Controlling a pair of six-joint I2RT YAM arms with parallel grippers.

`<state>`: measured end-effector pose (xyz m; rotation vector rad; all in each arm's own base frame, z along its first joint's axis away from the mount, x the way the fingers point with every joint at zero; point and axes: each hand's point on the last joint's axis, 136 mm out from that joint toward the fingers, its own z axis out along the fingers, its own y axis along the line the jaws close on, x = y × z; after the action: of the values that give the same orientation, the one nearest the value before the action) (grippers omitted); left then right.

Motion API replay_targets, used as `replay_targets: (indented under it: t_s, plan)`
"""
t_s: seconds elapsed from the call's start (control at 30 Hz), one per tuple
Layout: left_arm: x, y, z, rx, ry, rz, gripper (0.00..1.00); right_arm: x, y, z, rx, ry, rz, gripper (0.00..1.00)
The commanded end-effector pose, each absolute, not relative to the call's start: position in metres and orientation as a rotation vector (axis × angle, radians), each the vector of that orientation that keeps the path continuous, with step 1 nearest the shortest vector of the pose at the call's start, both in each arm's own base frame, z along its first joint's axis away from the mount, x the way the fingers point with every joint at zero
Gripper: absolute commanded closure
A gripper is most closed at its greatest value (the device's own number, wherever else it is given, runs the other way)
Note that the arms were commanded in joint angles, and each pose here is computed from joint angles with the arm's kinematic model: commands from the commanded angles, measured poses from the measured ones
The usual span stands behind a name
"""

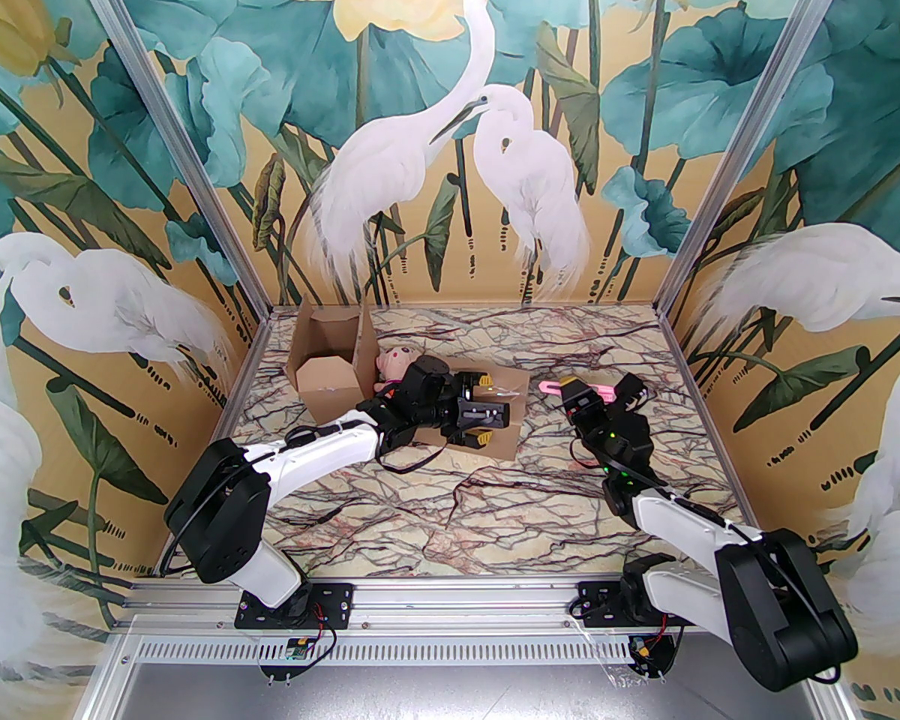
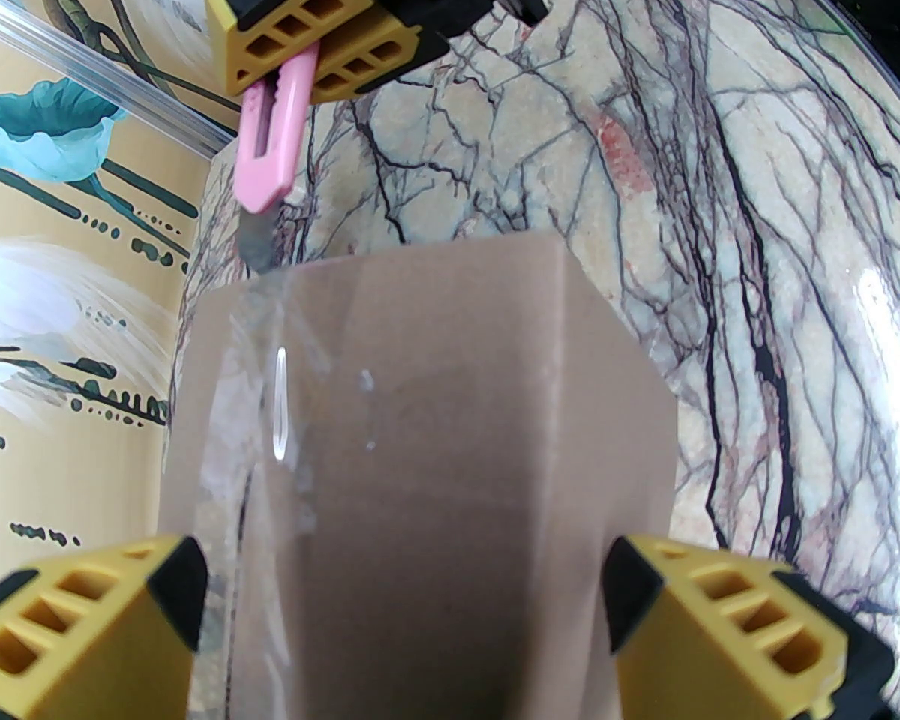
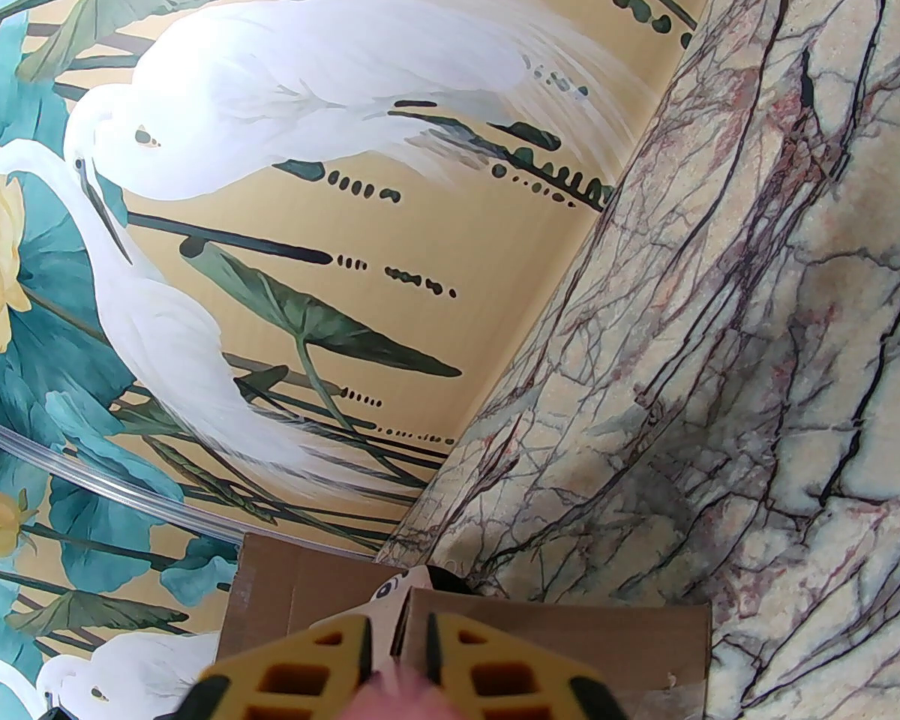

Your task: Unpack the express box

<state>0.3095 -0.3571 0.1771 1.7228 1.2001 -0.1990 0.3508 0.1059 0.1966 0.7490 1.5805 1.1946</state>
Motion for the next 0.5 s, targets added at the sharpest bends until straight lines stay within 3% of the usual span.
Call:
replay_targets:
  t_s: [0.0, 0.47]
  plan:
    - [0.314, -0.368, 0.184, 1.708, 1.18, -0.214, 0.08, 0.351, 0.114, 0.215, 0.697, 1.546, 1.269, 1.0]
    - [0.341, -0.364, 0.202, 1.583, 1.243, -0.259, 0.09, 0.322, 0.134, 0.201, 0.629, 1.689, 1.362, 1.0]
